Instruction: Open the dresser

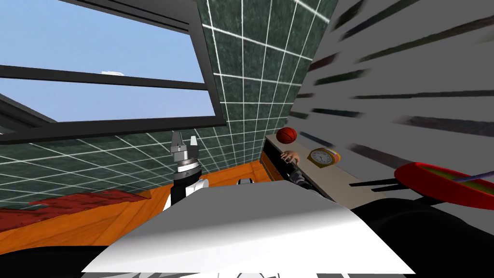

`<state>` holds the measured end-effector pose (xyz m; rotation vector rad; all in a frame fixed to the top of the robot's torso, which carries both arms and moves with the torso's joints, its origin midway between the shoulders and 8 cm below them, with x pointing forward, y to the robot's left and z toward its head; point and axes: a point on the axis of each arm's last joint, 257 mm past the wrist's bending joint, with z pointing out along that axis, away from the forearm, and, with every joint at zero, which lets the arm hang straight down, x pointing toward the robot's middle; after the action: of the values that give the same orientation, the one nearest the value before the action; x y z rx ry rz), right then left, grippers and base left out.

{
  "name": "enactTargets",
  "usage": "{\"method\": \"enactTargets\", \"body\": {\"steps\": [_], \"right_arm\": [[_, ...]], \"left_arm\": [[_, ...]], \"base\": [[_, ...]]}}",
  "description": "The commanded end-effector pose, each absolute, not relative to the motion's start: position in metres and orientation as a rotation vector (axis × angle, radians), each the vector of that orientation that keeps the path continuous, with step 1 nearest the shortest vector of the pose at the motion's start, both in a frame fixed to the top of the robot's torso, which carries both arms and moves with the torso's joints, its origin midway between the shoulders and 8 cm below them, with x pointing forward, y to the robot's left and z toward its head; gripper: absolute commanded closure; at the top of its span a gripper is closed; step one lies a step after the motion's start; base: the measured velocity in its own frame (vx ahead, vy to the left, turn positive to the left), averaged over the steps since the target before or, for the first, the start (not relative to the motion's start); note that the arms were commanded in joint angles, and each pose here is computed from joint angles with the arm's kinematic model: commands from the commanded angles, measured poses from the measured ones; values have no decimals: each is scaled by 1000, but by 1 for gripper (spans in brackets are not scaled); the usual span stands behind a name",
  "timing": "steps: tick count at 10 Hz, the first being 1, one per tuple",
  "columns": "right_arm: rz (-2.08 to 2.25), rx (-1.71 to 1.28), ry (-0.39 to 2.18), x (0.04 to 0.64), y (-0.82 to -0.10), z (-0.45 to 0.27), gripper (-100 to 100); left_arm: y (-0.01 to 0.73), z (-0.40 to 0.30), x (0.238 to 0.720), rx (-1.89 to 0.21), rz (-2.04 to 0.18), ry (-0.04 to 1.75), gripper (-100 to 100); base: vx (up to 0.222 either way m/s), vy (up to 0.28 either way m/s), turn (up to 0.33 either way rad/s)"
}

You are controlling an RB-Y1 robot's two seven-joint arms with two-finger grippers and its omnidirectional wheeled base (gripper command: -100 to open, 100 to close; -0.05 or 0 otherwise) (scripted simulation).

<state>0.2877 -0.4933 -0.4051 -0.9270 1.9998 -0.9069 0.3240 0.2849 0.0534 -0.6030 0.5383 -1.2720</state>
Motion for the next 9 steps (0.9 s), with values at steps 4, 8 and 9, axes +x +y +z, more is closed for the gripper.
{"method": "enactTargets", "body": {"steps": [4,8,9], "right_arm": [[-1203,-1265,1880,277,-557,-385,-100],[-1346,-1484,1772,271,-586,-373,-100],[-1378,-1535,1741,270,-592,-369,-100]], "left_arm": [[285,53,324,-603,-1272,538,0],[285,53,324,-603,-1272,538,0],[285,53,324,-603,-1272,538,0]], "base": [[-83,29,298],[-55,41,213],[-62,37,177]]}}
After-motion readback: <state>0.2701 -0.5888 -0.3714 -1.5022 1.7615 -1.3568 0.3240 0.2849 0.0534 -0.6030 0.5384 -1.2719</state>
